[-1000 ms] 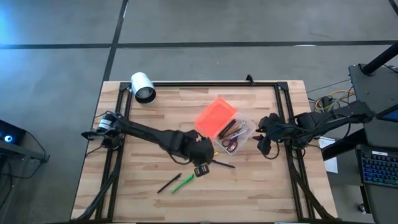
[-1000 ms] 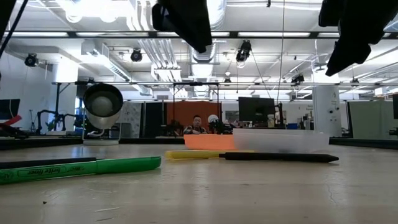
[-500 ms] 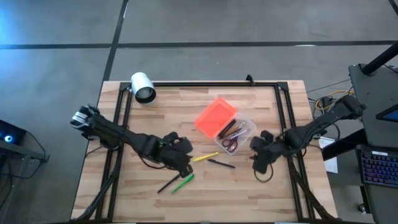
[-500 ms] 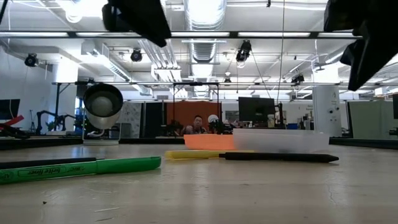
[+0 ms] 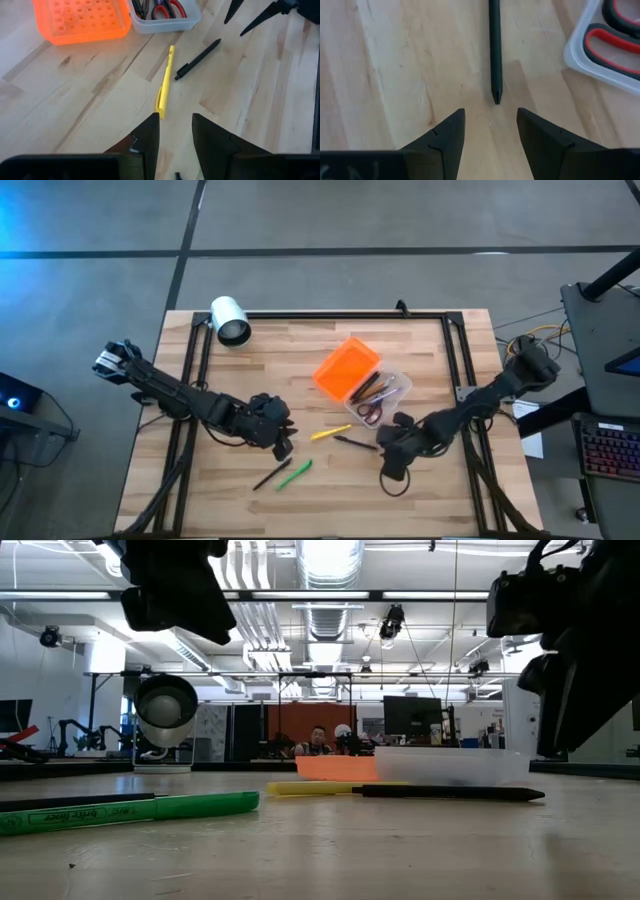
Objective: Pick & place school supplies into a supply box
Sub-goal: Put the black pen into the orange supply box
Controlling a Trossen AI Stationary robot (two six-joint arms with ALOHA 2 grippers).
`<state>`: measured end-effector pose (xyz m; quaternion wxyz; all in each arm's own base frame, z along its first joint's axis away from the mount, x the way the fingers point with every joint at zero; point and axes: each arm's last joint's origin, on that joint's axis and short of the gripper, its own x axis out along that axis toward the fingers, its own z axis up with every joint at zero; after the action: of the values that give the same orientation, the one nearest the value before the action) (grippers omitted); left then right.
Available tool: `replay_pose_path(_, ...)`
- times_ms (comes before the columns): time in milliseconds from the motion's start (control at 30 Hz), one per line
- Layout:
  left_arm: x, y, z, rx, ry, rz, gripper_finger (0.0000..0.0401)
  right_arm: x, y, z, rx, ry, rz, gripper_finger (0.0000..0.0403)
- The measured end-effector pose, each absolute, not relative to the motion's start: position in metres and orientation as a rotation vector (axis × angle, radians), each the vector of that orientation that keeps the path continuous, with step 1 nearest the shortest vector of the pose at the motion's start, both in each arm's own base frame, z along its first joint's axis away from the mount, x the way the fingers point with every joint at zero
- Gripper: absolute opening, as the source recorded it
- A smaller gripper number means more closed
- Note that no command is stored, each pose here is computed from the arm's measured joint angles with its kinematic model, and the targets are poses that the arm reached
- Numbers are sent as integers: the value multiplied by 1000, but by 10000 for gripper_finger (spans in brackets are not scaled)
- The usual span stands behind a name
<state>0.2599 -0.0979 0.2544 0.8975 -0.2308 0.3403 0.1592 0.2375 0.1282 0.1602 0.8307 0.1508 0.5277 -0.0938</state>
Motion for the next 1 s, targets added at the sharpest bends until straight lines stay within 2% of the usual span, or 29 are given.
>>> replay_pose_path(300, 259, -97, 248, -483, 709, 336, 98, 269, 128, 141, 218, 1162, -206, 171)
replay_pose_path(667, 258, -97, 246, -481, 713, 341, 98, 309, 109, 125, 251, 1180, -182, 166)
replay_pose_path(800, 258, -97, 245, -480, 714, 342, 98, 318, 110, 117, 240, 1214, -200, 139)
replay_pose_path(1000, 258, -97, 245, -479, 714, 343, 98, 325, 112, 117, 211, 1245, -229, 74)
